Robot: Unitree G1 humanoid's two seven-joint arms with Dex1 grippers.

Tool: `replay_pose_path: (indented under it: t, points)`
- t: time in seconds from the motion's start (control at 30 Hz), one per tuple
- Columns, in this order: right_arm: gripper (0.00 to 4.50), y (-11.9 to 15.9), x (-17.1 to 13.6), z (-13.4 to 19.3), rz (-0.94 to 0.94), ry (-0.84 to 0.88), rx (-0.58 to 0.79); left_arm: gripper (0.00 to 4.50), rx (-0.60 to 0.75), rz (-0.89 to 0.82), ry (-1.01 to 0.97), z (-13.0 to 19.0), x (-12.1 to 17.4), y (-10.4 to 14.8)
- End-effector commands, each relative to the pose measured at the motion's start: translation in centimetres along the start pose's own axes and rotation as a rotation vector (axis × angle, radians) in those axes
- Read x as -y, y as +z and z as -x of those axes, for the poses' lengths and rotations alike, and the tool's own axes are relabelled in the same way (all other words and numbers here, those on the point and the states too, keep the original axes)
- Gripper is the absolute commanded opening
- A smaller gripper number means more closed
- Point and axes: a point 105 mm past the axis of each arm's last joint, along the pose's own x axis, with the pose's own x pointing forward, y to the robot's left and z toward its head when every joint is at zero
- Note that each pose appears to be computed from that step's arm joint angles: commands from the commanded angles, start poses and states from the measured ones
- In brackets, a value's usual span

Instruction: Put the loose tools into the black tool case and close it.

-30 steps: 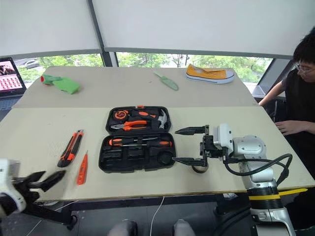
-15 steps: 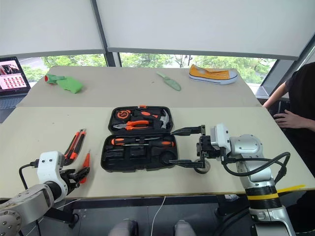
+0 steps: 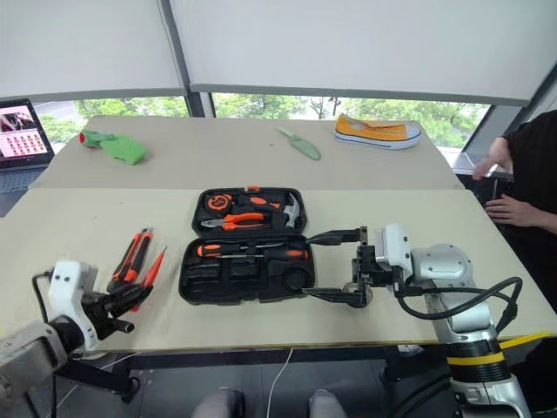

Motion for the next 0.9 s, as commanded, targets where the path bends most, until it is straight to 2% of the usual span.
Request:
replay_pose_path:
  t: [0.03, 0.2, 0.4, 0.6, 0.9]
  points:
    - [4.5, 1.1, 0.8, 1.1, 0.027, -0.055, -0.004, 0.45, 0.06, -0.293, -0.311, -1.4, 1.5, 2.6]
    - [4.5, 0.8, 0.9, 1.5, -0.001, -0.056, -0.054, 0.45, -0.069, -0.565, -0.587, -5.3, 1.9, 2.8]
    - [4.5, 1.1, 0.7, 1.9, 0.002, -0.094, -0.078, 0.45, -0.201, -0.781, -0.66, -10.0, 1.7, 3.2]
    - [4.5, 0.9, -0.1, 2.2, -0.008, -0.136, -0.087, 0.45, -0.308, -0.891, -0.713, -11.4, 2.0, 2.8]
    - [4.5, 0.8, -0.3, 2.0, -0.018, -0.153, -0.086, 0.45, -0.367, -0.922, -0.673, -11.8, 2.1, 2.2]
